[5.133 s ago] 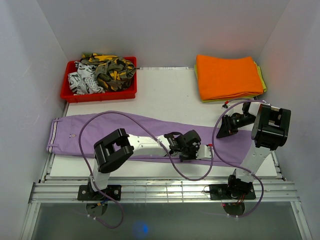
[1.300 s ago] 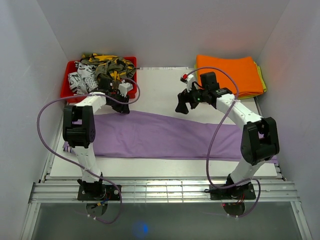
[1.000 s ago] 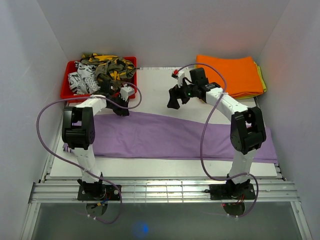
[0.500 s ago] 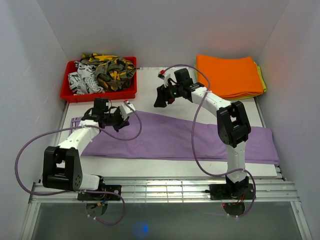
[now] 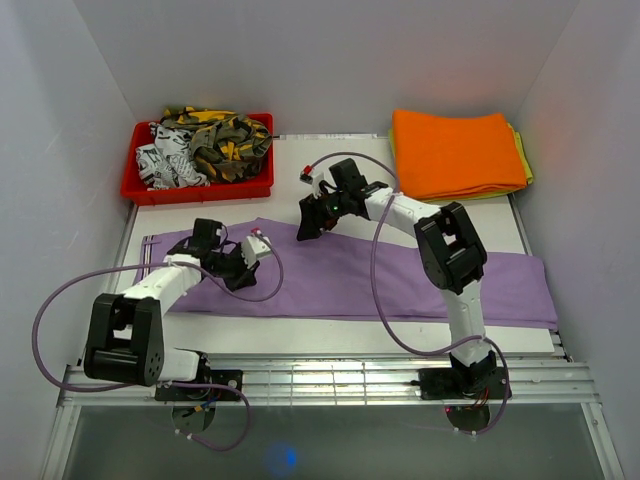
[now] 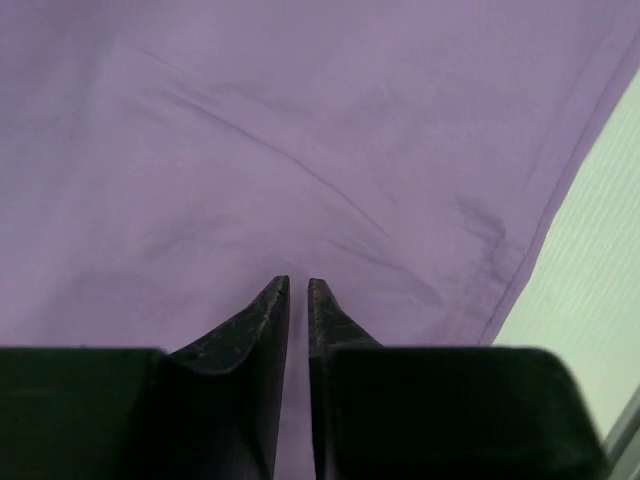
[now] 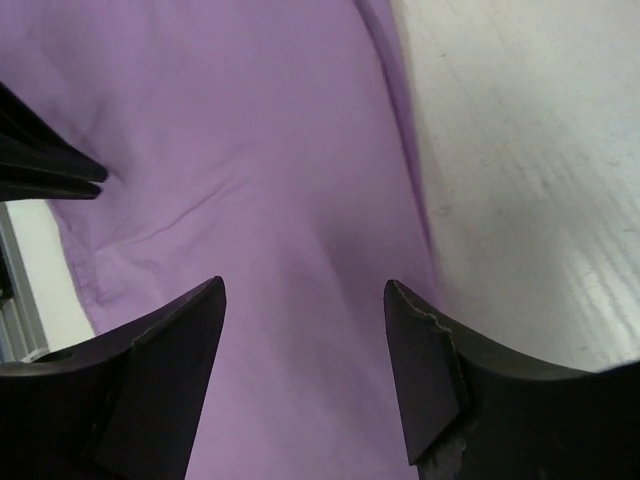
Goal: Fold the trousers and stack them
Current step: Fold the trousers
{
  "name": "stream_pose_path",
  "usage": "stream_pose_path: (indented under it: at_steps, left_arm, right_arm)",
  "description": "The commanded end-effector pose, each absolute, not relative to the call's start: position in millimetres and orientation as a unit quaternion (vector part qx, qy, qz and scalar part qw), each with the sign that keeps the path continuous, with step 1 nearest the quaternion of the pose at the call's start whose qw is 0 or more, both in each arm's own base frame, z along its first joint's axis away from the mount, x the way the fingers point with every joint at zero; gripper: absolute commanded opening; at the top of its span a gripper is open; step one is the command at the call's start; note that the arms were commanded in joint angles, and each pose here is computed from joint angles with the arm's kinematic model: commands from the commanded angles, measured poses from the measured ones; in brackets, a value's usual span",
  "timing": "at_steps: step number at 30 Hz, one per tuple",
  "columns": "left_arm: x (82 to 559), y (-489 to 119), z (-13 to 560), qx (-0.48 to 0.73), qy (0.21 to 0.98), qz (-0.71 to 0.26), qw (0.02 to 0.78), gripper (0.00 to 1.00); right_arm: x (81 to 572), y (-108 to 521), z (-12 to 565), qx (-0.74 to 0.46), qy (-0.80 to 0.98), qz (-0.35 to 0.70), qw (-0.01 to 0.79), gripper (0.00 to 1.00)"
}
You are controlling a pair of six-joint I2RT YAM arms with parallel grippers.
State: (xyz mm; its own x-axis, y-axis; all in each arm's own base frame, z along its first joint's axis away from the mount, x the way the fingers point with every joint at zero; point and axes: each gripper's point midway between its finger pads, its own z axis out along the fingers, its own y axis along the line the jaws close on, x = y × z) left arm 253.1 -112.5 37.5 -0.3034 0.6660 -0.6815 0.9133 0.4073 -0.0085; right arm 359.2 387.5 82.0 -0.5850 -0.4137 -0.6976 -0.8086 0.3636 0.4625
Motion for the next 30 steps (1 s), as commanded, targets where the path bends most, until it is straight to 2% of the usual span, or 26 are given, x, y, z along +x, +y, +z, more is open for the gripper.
stream_pose_path:
  at_steps: [1,2,7,12,17,19,26,30]
  left_arm:
    - [283.5,-126.9,87.6,0.461,0.781,-0.225,0.357,0.27]
    - [287.2,-128.3,92.9,0.449,0.785,-0.231,0.357,0.35]
    - [324.2,-128.9,127.7,0.371,0.808,-0.245,0.387,0.44]
    - [367.4,-110.5,137.7,0.288,0.845,-0.223,0.391,0.55]
    - [409.8,-92.2,121.6,0.204,0.888,-0.213,0.352,0.58]
    - [420.3,-86.6,113.9,0.188,0.896,-0.210,0.345,0.58]
    - [451.7,-89.1,80.5,0.164,0.905,-0.235,0.316,0.57]
    - [459.7,-96.3,66.0,0.157,0.903,-0.262,0.301,0.56]
  right_arm:
    - [393.5,392.9,100.3,-0.365,0.786,0.408,0.285,0.71]
    - [401.2,394.1,102.7,-0.363,0.786,0.405,0.295,0.75]
    - [427.6,410.7,102.1,-0.365,0.774,0.418,0.306,0.75]
    - [421.8,424.3,83.2,-0.369,0.761,0.457,0.276,0.71]
    - [398.0,434.6,70.7,-0.385,0.744,0.489,0.241,0.68]
    - [390.7,438.4,65.8,-0.399,0.740,0.487,0.236,0.65]
    - [384.1,442.5,73.9,-0.419,0.733,0.477,0.245,0.36]
    - [379.5,440.8,79.3,-0.436,0.724,0.469,0.255,0.31]
